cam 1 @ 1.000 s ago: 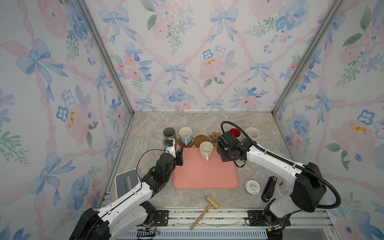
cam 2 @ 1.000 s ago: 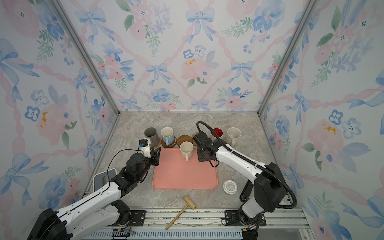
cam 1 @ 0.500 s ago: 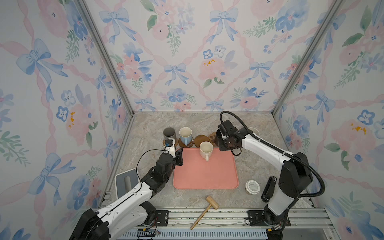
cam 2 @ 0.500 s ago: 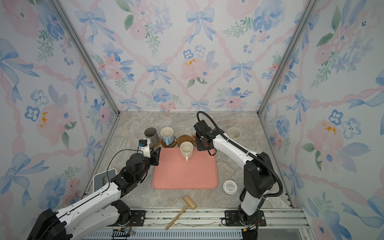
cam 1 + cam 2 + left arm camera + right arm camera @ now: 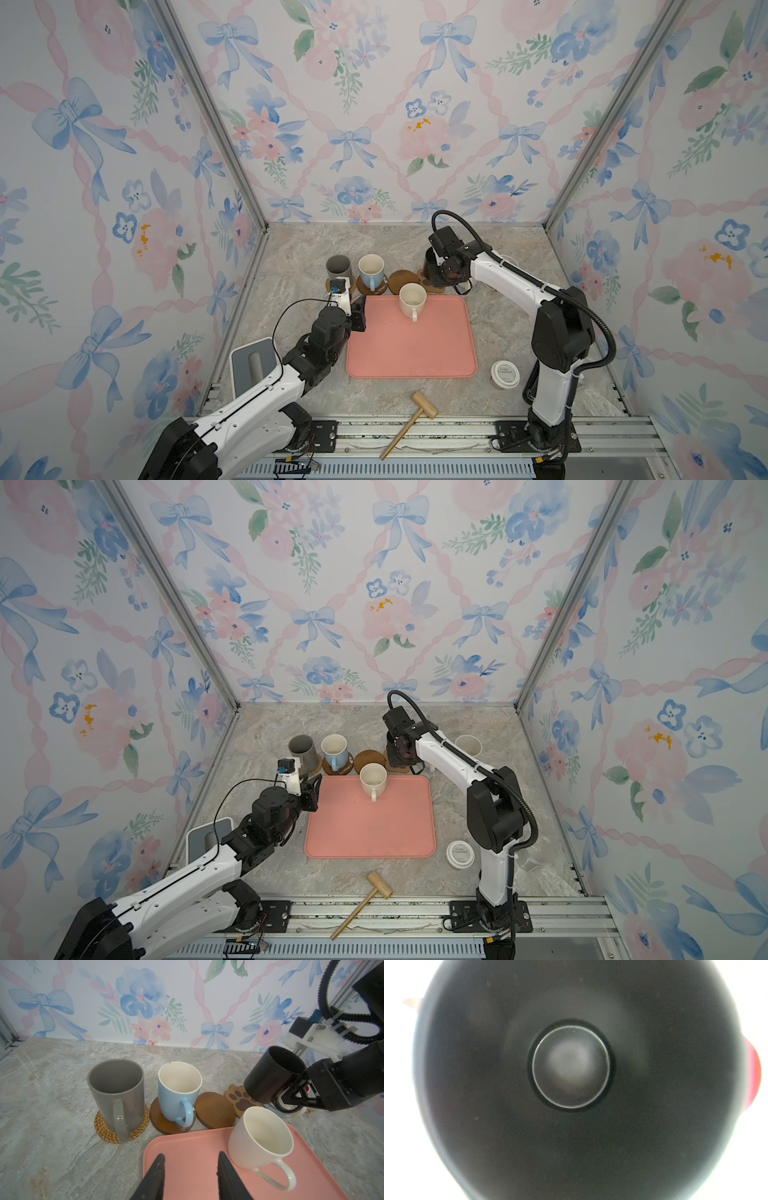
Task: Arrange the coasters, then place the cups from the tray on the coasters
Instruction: 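Lift the black mug with the right gripper and carry it toward the paw-shaped coaster, then lower the black mug onto the paw-shaped coaster and open the right gripper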
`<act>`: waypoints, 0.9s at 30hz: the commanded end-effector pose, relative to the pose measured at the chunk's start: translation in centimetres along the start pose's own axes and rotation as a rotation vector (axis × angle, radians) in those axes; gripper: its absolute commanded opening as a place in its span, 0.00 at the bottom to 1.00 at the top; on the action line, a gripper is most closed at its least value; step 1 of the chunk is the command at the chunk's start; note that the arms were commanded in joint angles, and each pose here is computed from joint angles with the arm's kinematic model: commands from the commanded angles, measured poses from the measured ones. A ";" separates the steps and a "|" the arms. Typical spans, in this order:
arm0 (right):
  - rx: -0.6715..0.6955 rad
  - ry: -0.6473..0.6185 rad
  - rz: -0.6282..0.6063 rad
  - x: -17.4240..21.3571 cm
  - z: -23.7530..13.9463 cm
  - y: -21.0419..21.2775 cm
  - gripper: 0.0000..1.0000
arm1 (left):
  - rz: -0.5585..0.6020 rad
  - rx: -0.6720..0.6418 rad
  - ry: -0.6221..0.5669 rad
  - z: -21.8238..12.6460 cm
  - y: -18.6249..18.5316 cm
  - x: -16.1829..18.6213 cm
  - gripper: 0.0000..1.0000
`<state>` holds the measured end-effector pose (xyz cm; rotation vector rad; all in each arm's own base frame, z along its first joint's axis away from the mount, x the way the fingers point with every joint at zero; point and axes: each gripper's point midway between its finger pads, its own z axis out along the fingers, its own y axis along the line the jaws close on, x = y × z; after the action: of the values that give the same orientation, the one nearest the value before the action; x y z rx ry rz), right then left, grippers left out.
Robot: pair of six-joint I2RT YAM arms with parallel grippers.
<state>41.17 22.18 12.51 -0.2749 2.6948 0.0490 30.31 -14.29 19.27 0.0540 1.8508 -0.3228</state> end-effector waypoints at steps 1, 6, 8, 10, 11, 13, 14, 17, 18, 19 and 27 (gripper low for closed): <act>0.024 -0.044 -0.003 -2.1 -0.5 -0.7 0.00 | 0.001 0.006 -0.020 -0.2 0.1 -0.4 0.38; 0.024 -0.045 0.006 -2.8 0.2 -1.0 0.00 | 0.003 0.000 -0.013 0.0 0.1 -0.2 0.38; 0.025 -0.042 0.006 -2.9 0.5 -1.1 0.00 | 0.004 0.001 -0.007 0.2 0.1 -0.1 0.38; 0.029 -0.034 0.004 -2.9 0.8 -1.2 0.00 | 0.006 0.000 0.000 0.4 0.0 0.0 0.38; 0.029 -0.030 0.003 -2.9 1.0 -1.1 0.00 | 0.008 0.001 0.004 0.4 0.0 0.1 0.38; 0.030 -0.021 0.001 -2.9 1.5 -1.1 0.00 | 0.009 0.003 0.004 0.5 -0.1 0.0 0.38; 0.029 -0.017 -0.001 -2.8 1.7 -1.1 0.00 | 0.009 0.003 0.003 0.5 -0.1 0.0 0.38; 0.025 -0.004 0.002 -2.7 2.3 -1.1 0.00 | 0.011 0.000 0.005 0.5 0.0 0.1 0.38; 0.023 0.000 0.003 -2.6 2.5 -1.0 0.00 | 0.011 0.001 0.004 0.5 0.0 0.1 0.38; 0.023 0.006 0.004 -2.5 2.8 -1.1 0.00 | 0.012 0.001 0.003 0.5 0.0 0.0 0.38; 0.007 0.022 0.018 -2.2 3.9 -1.1 0.00 | 0.011 -0.002 0.003 0.4 0.1 0.1 0.38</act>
<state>43.23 21.70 8.56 -0.2787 2.7764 0.0079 30.46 -14.40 18.46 0.0610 1.8743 -0.3107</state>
